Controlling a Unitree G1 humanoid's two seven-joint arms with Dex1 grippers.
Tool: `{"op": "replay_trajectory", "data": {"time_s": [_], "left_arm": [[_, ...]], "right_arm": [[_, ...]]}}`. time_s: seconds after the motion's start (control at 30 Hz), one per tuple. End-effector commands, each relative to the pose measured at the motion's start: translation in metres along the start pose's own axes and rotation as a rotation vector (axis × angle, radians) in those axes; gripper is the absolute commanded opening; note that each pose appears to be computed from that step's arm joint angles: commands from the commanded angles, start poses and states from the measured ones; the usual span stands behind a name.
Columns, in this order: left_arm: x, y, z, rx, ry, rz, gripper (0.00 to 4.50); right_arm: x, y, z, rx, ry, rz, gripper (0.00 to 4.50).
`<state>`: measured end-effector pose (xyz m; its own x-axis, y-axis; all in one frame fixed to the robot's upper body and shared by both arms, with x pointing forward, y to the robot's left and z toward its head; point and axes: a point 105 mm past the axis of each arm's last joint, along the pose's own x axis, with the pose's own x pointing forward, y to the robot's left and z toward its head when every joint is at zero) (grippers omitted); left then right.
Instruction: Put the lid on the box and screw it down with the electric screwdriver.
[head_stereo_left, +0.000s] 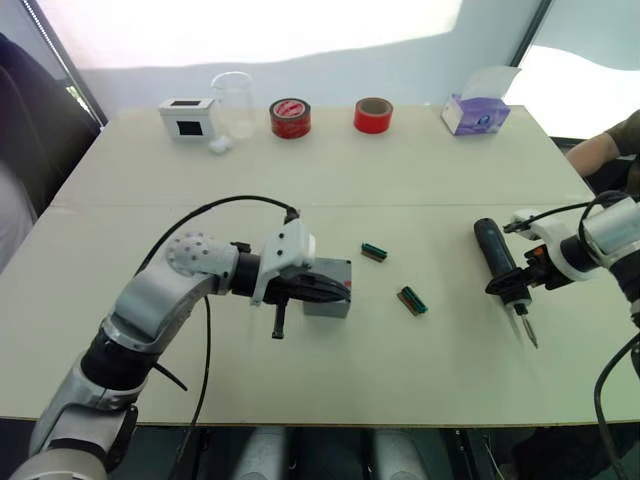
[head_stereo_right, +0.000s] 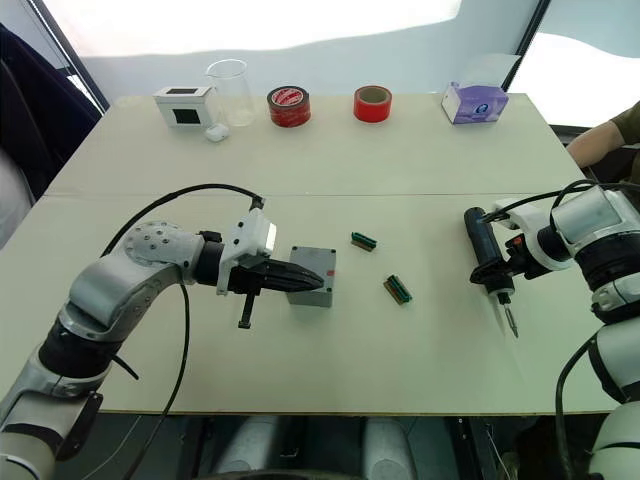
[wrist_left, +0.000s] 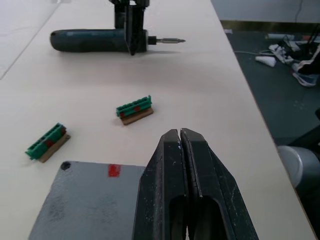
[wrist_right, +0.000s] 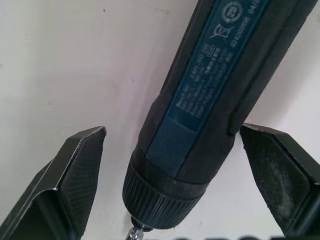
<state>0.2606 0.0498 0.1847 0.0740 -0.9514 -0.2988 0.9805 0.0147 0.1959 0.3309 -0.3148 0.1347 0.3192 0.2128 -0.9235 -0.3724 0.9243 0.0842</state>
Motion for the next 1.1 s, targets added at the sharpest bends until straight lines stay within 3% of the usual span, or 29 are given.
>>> {"op": "replay_trajectory", "data": {"time_s": [0.03, 0.2, 0.23, 0.33, 0.47, 0.53, 0.6, 0.7, 0.77, 0.8, 0.83, 0.9, 1.1], "left_arm": [[-0.004, -0.002, 0.007, 0.012, -0.023, 0.03, 0.0], [-0.004, -0.003, 0.007, 0.002, -0.026, 0.045, 0.0], [-0.005, -0.003, 0.007, 0.001, -0.025, 0.048, 0.0], [-0.008, 0.003, 0.005, 0.001, -0.018, 0.074, 0.0], [-0.019, 0.016, 0.003, -0.001, -0.004, 0.133, 0.0], [-0.03, 0.025, -0.002, -0.009, 0.02, 0.175, 0.0], [-0.039, 0.032, -0.007, -0.019, 0.042, 0.205, 0.0], [-0.046, 0.035, -0.01, -0.027, 0.056, 0.224, 0.0], [-0.053, 0.038, -0.014, -0.046, 0.068, 0.242, 0.0], [-0.056, 0.042, -0.016, -0.066, 0.07, 0.271, 0.0], [-0.058, 0.051, -0.018, -0.091, 0.055, 0.32, 0.0], [-0.056, 0.061, -0.02, -0.136, 0.023, 0.371, 0.0], [-0.038, 0.051, -0.019, -0.17, 0.002, 0.293, 0.0]], "right_arm": [[0.001, -0.004, 0.0, 0.004, 0.02, -0.001, 3.77], [0.005, -0.002, -0.002, 0.013, 0.041, 0.02, 1.99], [0.006, -0.002, -0.003, 0.012, 0.046, 0.02, 1.82], [0.007, -0.002, -0.004, 0.035, 0.044, 0.017, 1.82], [-0.006, -0.007, 0.021, 0.023, -0.087, -0.034, 1.82], [-0.031, -0.006, 0.063, -0.057, -0.319, -0.083, 1.82], [-0.061, 0.007, 0.103, -0.038, -0.603, -0.029, 1.82], [-0.085, 0.02, 0.125, -0.001, -0.826, 0.063, 1.82], [-0.113, 0.039, 0.142, -0.037, -1.097, 0.136, 1.82], [-0.13, 0.065, 0.145, -0.059, -1.276, 0.243, 1.82], [-0.136, 0.091, 0.137, -0.08, -1.368, 0.37, 1.82], [-0.132, 0.13, 0.121, -0.107, -1.433, 0.529, 1.82], [-0.109, 0.183, 0.104, -0.174, -1.495, 0.534, 1.82]]}}
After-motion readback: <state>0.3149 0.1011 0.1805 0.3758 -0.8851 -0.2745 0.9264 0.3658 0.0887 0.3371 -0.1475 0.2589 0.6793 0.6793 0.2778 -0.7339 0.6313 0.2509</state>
